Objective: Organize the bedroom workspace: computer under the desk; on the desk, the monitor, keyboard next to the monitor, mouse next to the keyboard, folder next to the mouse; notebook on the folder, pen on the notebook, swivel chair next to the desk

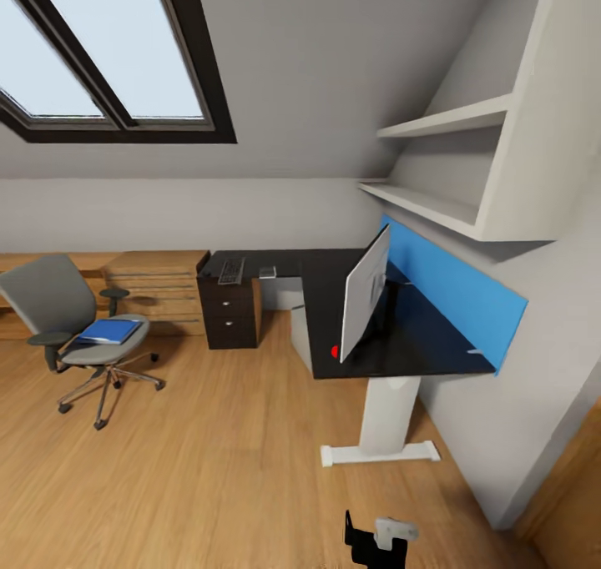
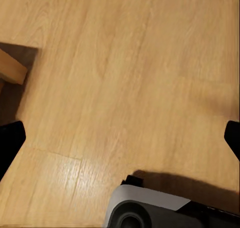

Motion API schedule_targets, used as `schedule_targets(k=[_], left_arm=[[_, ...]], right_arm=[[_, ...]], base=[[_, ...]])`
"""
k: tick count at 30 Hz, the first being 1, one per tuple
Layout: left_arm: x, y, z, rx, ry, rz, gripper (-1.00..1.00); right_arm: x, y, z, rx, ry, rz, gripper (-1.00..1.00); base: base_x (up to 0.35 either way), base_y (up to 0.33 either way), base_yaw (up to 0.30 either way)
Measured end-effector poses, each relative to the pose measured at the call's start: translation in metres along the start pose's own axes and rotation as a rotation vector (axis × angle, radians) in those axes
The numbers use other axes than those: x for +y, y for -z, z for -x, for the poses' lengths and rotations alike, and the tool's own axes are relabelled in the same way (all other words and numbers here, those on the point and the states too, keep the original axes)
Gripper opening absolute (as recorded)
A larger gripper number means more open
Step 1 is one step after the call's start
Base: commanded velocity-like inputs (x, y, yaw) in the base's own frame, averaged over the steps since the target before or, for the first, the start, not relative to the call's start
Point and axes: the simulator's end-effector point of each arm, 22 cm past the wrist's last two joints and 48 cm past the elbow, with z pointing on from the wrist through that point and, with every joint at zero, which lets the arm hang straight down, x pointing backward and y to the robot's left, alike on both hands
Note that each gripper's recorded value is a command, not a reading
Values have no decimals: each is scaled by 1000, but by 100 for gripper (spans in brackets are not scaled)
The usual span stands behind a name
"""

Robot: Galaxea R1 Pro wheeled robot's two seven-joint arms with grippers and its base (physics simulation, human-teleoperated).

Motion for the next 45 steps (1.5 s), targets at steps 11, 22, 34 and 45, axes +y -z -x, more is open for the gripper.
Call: schedule_targets(k=[11, 22, 34, 45], left_arm=[[2, 6, 1, -1, 0, 0, 100], [1, 6, 2, -7, 0, -3, 100], [6, 5, 3, -8, 0, 2, 100], [12, 4, -6, 9, -9, 11, 100]], right_arm=[[-1, 5, 3, 0, 1, -2, 100], [-11, 2, 10, -18, 7, -10, 100], [-58, -23, 107, -253, 17, -43, 100], [-58, -70, 204, -246, 25, -69, 100]], base=[[-226, -287, -14], [-70, -133, 0], [72, -143, 0], [27, -8, 0]])
